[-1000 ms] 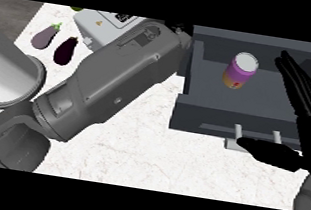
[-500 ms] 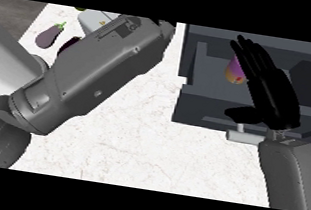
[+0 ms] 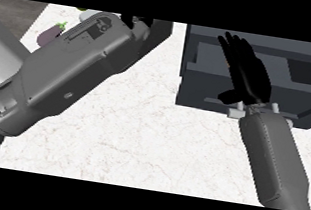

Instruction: Pick up the can, place it into the drawer and close the drawer

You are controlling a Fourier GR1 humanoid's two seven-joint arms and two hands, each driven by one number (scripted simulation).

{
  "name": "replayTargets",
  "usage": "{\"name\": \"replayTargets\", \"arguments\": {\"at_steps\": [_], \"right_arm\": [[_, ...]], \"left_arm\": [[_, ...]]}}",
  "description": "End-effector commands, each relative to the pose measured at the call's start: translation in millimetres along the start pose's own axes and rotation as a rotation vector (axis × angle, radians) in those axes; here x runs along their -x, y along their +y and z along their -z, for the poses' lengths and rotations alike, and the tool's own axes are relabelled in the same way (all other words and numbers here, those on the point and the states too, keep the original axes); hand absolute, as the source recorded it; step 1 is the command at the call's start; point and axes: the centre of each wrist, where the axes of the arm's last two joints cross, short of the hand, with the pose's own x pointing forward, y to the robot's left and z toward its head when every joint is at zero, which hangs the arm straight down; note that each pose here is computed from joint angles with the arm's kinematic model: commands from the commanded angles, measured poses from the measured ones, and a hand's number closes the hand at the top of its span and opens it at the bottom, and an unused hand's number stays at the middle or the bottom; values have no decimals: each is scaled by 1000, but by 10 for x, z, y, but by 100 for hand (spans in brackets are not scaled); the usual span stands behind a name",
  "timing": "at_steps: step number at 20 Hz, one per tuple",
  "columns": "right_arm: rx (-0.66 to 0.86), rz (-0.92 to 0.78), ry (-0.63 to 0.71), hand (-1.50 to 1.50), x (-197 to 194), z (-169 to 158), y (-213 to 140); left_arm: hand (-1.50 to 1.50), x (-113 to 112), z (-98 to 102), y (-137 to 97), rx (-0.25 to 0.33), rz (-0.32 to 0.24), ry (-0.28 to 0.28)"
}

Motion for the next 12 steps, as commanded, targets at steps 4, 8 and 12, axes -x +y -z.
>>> {"name": "replayTargets", "arguments": {"at_steps": [4, 8, 12], "right_arm": [[31, -78, 34, -150, 178, 43, 399], [62, -86, 69, -150, 208, 219, 373], [97, -116, 89, -150, 350, 232, 385]], "left_arm": [[-150, -238, 110, 365, -20, 1, 14], [-150, -105, -56, 355, 2, -1, -3], [-150, -64, -97, 470, 18, 1, 0]]}}
